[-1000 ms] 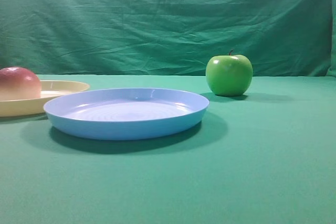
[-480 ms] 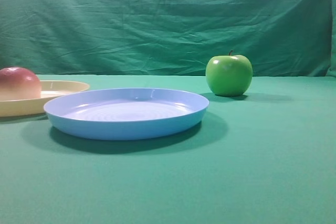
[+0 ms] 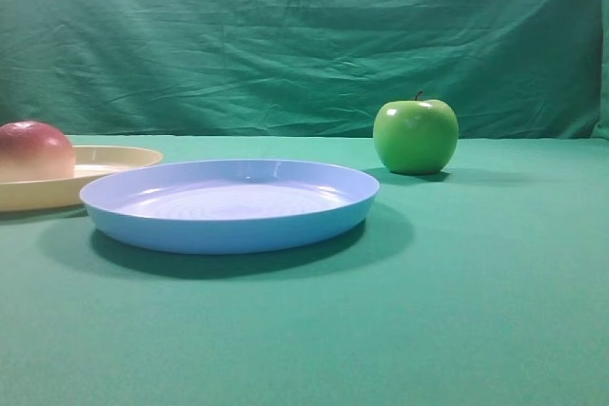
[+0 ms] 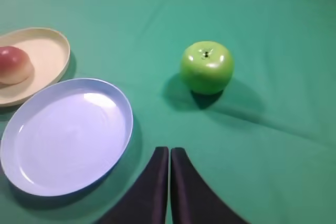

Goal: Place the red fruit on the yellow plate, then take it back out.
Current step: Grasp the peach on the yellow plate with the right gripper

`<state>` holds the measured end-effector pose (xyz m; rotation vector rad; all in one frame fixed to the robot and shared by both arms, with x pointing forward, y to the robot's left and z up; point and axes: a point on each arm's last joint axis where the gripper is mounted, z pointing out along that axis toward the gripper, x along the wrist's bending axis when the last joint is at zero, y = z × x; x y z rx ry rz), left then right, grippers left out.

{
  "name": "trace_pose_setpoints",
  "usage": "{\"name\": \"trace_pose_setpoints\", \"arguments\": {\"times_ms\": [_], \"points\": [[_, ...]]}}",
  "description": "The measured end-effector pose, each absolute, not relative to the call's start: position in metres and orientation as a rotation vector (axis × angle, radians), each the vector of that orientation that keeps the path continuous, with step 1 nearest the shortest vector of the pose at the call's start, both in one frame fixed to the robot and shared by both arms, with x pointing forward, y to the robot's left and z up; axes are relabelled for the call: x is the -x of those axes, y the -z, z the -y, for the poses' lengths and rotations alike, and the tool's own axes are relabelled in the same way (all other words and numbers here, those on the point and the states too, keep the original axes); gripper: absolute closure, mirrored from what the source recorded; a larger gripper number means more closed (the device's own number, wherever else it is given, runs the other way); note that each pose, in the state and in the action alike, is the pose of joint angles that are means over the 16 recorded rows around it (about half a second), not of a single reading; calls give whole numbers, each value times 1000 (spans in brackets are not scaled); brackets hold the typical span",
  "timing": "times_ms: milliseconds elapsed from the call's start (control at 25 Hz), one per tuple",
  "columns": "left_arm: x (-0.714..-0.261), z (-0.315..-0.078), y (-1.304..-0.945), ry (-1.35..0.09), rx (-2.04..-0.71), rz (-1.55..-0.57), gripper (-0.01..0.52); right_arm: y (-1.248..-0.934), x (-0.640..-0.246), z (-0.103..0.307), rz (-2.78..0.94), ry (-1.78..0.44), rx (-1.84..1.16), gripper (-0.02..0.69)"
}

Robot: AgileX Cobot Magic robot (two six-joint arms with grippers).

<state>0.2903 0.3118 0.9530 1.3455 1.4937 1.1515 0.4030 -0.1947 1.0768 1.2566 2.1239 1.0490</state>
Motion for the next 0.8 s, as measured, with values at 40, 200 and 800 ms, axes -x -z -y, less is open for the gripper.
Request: {"name": "trace_pose_setpoints", "arguments": {"times_ms": [40, 200, 800], "points": [[-290, -312, -953, -1152, -1346, -1494, 514, -1078, -407, 189, -2149, -1031, -1255, 665], [-290, -312, -953, -1152, -1346, -1494, 514, -1080, -425, 165, -2233, -990, -1243, 665], [-290, -312, -953, -1152, -1346, -1494, 514, -1064, -471, 75, -2412, -1042, -957, 665]]}}
